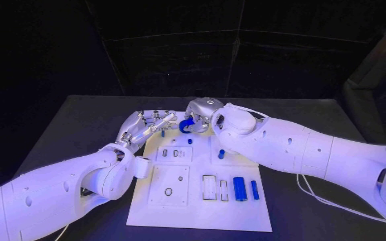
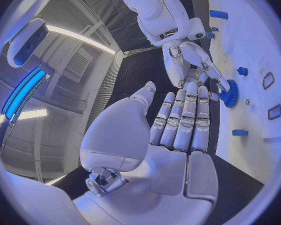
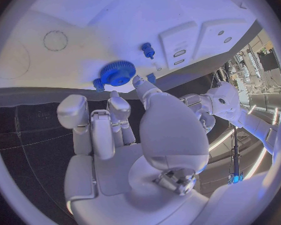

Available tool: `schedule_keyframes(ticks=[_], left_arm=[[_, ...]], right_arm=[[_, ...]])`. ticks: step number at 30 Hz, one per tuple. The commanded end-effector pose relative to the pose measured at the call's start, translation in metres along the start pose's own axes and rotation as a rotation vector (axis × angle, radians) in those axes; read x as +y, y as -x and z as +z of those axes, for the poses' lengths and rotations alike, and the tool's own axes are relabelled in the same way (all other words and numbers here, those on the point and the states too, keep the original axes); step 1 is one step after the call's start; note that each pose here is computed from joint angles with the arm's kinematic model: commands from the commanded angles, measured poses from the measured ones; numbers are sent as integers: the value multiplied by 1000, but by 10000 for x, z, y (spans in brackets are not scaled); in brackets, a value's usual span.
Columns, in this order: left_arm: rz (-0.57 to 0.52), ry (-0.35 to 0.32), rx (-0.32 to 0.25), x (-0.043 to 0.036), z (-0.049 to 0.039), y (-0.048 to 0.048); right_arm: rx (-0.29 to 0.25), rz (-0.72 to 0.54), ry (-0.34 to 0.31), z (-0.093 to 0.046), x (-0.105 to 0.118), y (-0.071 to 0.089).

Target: Assemble the parts on the task board

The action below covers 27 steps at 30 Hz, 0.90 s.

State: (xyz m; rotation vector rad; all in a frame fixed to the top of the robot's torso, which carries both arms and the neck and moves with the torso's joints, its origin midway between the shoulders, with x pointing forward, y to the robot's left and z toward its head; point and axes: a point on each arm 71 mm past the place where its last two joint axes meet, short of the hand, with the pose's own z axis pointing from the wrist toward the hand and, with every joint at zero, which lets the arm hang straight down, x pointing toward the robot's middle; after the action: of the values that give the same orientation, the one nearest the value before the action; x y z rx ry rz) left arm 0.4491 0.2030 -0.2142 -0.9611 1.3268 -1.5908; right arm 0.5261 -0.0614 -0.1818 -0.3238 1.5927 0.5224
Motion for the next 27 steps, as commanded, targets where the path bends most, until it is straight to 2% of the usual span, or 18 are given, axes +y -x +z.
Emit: schedule_keyframes(ticks=[1, 6, 14, 18, 21, 23, 25, 27], left_arm=[[-6, -7, 10, -13, 7, -14], [-5, -7, 9, -12, 7, -10], [-4, -7, 8, -9, 8, -5], [-4, -6, 7, -7, 10, 2], [-2, -6, 5, -6, 8, 16], [0, -6, 3, -6, 5, 26], [1, -5, 1, -7, 1, 36], [2, -5, 0, -8, -2, 45]], right_arm=[[27, -14, 19, 6, 21, -9], [33, -15, 22, 3, 18, -15], [9, -10, 16, -3, -7, 2], [-58, 15, 23, -48, -51, 50], [-140, 66, 36, -153, -149, 126], [-174, 111, 41, -254, -253, 172], [-184, 173, 36, -390, -404, 213], [-168, 234, 25, -528, -567, 238]])
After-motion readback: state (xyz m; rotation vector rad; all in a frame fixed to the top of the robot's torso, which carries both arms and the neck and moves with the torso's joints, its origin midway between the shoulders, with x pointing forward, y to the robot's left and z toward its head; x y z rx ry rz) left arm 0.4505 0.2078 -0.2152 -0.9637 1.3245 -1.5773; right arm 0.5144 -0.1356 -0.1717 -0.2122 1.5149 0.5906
